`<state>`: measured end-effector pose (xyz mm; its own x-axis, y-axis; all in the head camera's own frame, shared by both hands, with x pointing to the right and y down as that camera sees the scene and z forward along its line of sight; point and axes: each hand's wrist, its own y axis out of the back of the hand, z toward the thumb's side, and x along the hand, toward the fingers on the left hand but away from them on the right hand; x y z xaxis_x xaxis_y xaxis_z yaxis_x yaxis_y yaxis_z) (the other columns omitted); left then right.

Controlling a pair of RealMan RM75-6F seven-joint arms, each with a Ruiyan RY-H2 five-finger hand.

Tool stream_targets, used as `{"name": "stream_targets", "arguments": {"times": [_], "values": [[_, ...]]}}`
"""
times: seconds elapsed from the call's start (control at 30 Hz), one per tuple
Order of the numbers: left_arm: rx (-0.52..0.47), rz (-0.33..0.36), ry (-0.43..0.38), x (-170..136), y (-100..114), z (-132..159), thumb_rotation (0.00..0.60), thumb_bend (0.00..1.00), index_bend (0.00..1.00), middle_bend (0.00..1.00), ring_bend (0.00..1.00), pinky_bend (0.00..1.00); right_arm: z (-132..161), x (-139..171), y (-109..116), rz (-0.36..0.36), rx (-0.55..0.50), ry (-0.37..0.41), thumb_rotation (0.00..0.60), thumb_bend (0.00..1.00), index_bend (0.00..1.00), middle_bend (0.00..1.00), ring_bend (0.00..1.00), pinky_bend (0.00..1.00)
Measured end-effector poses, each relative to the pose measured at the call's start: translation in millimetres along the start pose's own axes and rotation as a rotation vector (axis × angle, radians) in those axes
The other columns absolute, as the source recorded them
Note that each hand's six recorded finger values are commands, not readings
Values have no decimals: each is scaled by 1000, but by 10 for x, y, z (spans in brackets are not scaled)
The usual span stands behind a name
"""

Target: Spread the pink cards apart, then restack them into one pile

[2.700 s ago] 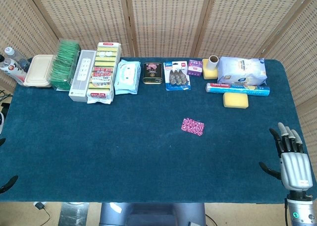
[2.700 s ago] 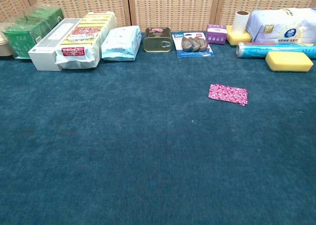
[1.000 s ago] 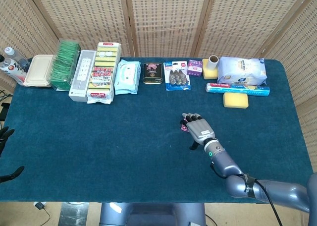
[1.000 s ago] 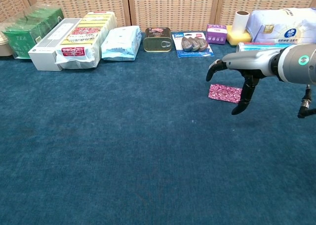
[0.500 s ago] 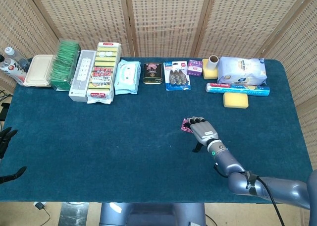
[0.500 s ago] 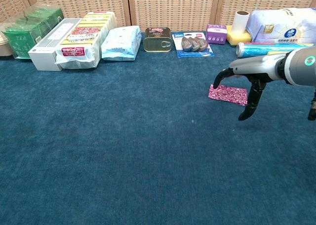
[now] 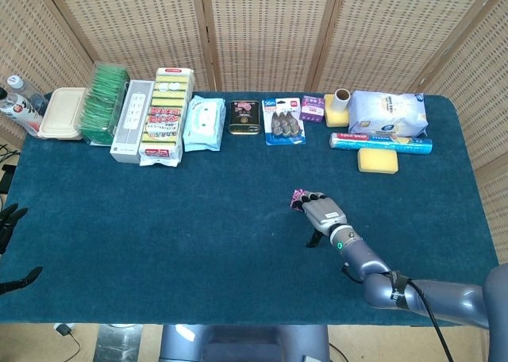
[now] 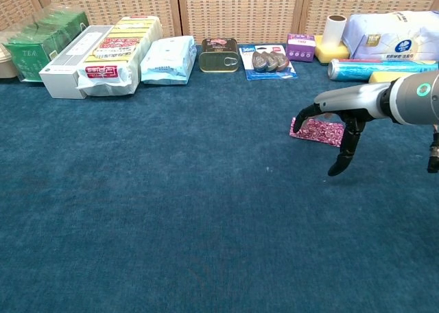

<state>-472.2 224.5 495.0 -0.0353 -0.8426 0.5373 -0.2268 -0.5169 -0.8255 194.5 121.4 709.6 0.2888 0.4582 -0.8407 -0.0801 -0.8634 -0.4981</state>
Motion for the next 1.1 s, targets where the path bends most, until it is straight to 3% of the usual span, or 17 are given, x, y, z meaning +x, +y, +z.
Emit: {"name": "stream_targets", "arguments": {"times": [0.47,1.1], "values": [[-5,3,0,-17,3,0,600,209,0,0,0,63,-10,128,-138,50,8,10,584,0,155,113,0,70],[4,0,-12,-39,-19,35,600,209,0,0,0,63,163,680,-448,162,73,88,582,0,149,116,0,138]]}}
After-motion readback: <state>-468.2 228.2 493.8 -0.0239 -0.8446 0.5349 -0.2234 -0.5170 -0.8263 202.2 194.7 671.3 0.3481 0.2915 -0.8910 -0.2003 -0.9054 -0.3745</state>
